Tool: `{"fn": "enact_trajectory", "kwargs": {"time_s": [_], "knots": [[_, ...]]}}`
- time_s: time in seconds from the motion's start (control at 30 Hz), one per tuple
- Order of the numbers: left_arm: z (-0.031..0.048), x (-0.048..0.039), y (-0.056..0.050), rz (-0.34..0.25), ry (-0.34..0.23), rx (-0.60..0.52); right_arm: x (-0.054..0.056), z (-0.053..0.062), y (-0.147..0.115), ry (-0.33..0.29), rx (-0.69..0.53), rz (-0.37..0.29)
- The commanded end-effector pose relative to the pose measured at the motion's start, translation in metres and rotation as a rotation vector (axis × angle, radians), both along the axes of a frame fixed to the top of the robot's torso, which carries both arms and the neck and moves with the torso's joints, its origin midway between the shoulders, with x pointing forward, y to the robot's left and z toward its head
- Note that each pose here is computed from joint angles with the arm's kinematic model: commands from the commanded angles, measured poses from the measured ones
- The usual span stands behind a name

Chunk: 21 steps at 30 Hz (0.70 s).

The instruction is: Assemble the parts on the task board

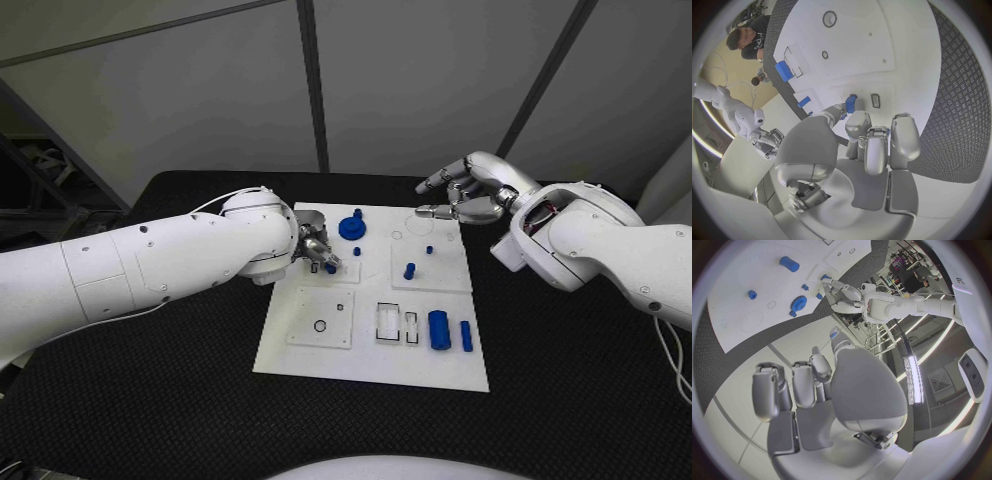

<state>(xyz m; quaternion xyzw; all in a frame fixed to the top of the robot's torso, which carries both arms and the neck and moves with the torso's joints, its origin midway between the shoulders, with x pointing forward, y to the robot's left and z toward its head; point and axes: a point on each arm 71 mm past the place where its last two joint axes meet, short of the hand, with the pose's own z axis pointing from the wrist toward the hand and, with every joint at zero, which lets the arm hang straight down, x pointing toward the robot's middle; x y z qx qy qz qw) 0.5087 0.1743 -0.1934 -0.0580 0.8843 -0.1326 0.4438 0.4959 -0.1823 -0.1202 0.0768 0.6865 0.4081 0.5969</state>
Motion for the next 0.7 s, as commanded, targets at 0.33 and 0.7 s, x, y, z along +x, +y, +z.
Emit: {"fn": "enact_trajectory", "kwargs": {"time_s": [0.33, 0.7], "knots": [[-0.0043, -0.0017, -0.0027, -0.014, 0.035, 0.008, -0.0005, 0.0018, 0.0003, -0.006, 0.0, 0.003], [-0.0052, -0.003, -0.0028, -0.024, 0.05, 0.02, -0.0008, 0.0018, -0.0004, -0.006, -0.002, 0.003]]}}
